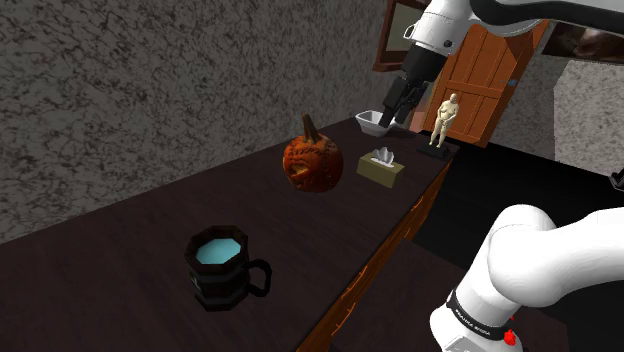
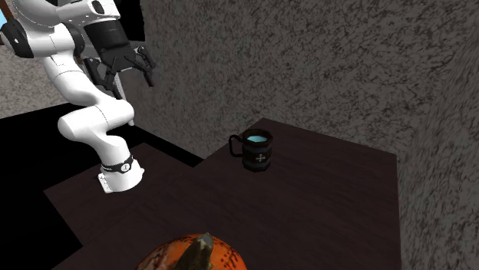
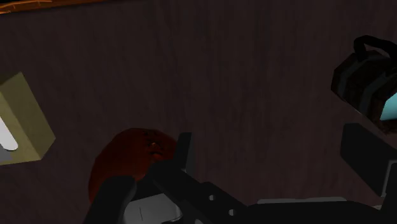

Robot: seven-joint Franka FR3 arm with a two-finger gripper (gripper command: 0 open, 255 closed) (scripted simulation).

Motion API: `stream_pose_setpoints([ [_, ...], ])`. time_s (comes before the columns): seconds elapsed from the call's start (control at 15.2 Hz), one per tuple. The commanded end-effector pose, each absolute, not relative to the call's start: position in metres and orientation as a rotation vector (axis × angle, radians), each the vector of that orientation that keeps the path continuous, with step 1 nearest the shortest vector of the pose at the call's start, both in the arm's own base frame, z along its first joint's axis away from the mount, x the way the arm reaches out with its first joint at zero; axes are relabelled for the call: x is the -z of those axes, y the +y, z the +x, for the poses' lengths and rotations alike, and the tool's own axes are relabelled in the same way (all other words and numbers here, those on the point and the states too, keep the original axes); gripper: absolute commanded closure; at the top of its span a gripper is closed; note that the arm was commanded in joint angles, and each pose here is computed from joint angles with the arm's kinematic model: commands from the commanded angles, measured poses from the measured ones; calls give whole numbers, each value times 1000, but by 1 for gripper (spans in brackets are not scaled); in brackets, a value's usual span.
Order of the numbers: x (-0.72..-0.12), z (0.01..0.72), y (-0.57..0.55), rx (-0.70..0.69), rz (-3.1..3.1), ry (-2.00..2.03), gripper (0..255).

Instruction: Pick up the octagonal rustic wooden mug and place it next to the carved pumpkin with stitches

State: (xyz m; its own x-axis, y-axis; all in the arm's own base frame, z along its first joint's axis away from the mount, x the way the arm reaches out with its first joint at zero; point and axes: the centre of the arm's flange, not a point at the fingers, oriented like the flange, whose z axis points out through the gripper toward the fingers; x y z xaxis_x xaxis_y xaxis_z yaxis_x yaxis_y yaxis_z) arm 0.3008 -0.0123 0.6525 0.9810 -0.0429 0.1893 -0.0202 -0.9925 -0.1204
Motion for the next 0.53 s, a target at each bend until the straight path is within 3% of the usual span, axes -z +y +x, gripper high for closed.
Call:
stream_pose_setpoints([
  [0.0, -653, 301, -12, 291, -3009, 48, 0],
  [0.46, -608, 344, 60, 245, -3033, -88, 0],
])
